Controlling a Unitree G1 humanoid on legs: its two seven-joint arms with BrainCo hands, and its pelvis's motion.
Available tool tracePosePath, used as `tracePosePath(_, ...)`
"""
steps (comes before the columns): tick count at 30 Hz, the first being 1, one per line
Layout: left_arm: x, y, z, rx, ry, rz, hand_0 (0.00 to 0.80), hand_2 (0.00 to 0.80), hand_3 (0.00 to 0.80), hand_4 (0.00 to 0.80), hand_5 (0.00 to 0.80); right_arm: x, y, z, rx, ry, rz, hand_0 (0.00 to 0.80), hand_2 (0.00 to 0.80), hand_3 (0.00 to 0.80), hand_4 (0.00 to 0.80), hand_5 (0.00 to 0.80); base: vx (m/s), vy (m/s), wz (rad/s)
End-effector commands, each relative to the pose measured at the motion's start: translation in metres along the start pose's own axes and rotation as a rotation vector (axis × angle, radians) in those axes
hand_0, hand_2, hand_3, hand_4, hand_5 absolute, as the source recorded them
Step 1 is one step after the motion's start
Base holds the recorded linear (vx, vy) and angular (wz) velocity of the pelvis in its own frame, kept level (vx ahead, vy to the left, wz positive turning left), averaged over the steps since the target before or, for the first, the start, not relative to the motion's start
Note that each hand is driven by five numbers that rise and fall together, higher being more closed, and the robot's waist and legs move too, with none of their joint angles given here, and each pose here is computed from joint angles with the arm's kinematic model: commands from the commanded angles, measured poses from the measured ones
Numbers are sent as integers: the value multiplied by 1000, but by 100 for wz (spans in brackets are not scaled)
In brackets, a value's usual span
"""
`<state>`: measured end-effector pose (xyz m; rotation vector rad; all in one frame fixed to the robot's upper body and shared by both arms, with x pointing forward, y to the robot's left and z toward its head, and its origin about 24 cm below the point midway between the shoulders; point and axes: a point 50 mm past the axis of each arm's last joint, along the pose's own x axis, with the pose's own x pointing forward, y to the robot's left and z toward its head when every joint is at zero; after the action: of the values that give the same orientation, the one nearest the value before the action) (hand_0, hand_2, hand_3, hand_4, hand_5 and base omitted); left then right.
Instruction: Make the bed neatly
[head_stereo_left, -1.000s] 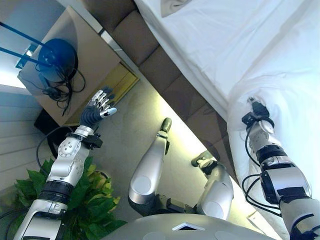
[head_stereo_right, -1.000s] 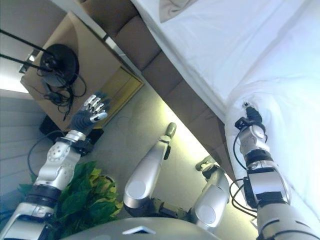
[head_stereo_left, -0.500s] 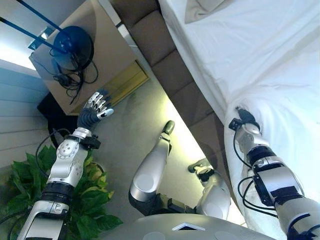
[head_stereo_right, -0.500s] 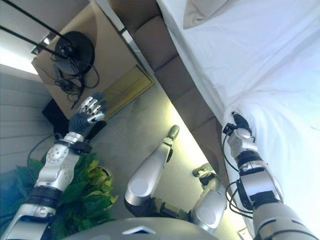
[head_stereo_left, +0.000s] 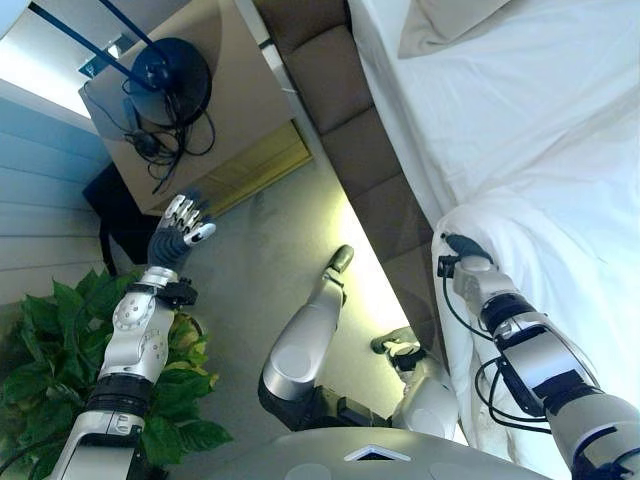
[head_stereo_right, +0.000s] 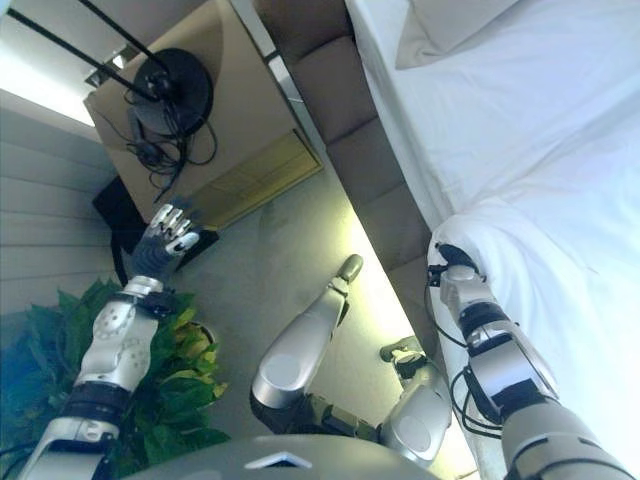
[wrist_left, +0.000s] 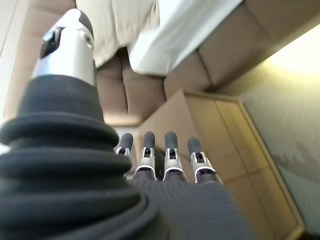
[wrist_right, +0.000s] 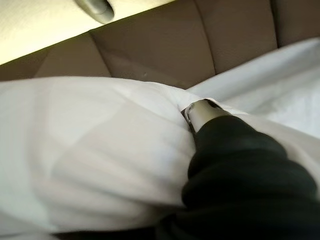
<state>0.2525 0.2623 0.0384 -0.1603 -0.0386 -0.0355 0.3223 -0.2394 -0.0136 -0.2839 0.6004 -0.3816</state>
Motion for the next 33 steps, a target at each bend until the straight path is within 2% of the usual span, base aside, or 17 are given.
tracePosePath(1,1,4,18,57,-116,18,0,0,0,0,0,-109,147,178,36,-667,626,800,800,800,800,800,42,-4,6)
tracePosePath(7,-3,9,16,44,-137,73,0,0,0,0,0,-117,166,166,-78,-643,698,800,800,800,800,800,32,19,3)
tracePosePath(13,-4,7,12,55,-120,55,0,0,0,0,0,-116,166,169,-2,-627,686,800,800,800,800,800,28,-6,4)
tracePosePath(14,-5,8,12,57,-117,50,0,0,0,0,0,-116,165,171,19,-622,687,769,769,769,769,769,15,-44,5)
tracePosePath(15,-5,9,12,58,-117,49,0,0,0,0,0,-116,164,171,45,-612,692,408,408,408,408,408,0,-40,3)
tracePosePath(16,-5,10,12,56,-118,49,0,0,0,0,0,-114,163,170,69,-598,705,0,0,0,0,0,0,0,0)
tracePosePath(23,-1,6,12,43,-137,62,0,0,0,0,0,-94,155,143,207,-447,685,0,0,0,0,0,-30,-8,-2)
tracePosePath(33,6,-1,8,37,-149,110,0,0,0,0,0,-54,120,86,382,-258,595,0,0,0,0,0,-60,-23,-15)
